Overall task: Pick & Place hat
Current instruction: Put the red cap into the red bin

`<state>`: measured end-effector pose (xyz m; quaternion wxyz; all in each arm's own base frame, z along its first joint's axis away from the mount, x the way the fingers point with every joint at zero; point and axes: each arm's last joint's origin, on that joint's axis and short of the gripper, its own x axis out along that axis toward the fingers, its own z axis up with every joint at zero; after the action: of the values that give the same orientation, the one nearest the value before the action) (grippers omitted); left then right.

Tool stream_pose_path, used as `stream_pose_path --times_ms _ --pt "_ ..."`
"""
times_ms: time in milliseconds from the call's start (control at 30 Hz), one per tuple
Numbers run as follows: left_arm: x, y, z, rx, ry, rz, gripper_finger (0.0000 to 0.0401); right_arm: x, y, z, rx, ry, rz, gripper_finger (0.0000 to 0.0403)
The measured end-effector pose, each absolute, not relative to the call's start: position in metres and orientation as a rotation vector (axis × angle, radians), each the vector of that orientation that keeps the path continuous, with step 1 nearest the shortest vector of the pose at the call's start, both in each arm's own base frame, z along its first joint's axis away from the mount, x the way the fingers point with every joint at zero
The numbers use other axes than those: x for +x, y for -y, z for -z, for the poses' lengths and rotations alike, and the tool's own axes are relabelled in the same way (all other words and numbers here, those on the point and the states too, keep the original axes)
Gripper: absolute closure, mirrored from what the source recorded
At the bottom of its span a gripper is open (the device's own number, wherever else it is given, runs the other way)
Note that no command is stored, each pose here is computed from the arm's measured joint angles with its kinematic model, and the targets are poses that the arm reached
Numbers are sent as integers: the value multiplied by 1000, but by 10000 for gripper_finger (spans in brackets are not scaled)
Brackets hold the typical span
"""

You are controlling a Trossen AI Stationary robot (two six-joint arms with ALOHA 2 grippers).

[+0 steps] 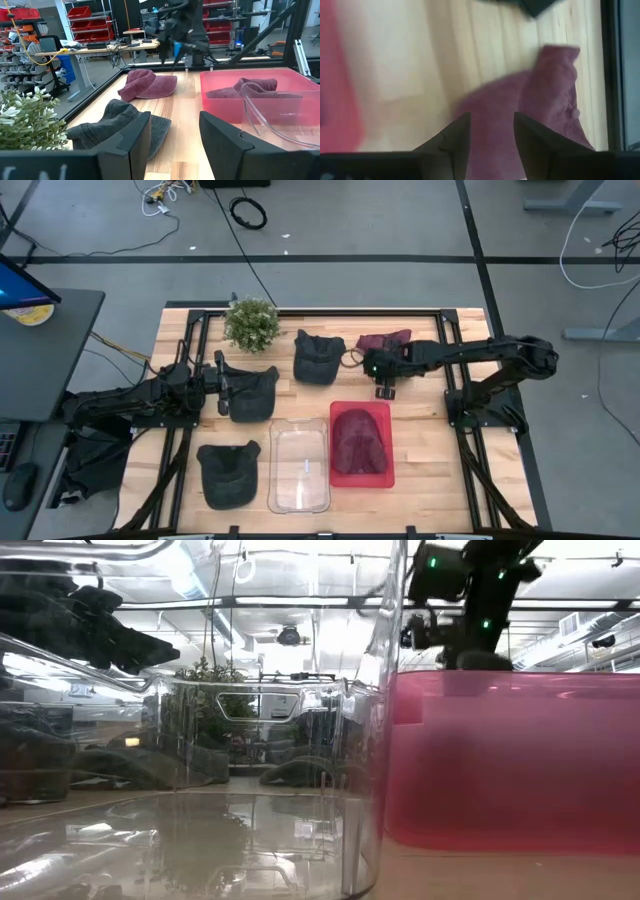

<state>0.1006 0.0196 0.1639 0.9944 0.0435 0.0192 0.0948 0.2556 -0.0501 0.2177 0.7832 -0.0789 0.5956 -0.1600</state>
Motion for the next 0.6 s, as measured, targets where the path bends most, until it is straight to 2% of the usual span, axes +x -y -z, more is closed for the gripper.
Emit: stream_pose_path --times_ms 467,600 --pt "101 -20 -164 87 -38 -190 229 217 121 -197 -93 -1336 395 252" --pt "101 -20 -164 87 -38 -190 229 211 129 -191 -50 -1297 339 252"
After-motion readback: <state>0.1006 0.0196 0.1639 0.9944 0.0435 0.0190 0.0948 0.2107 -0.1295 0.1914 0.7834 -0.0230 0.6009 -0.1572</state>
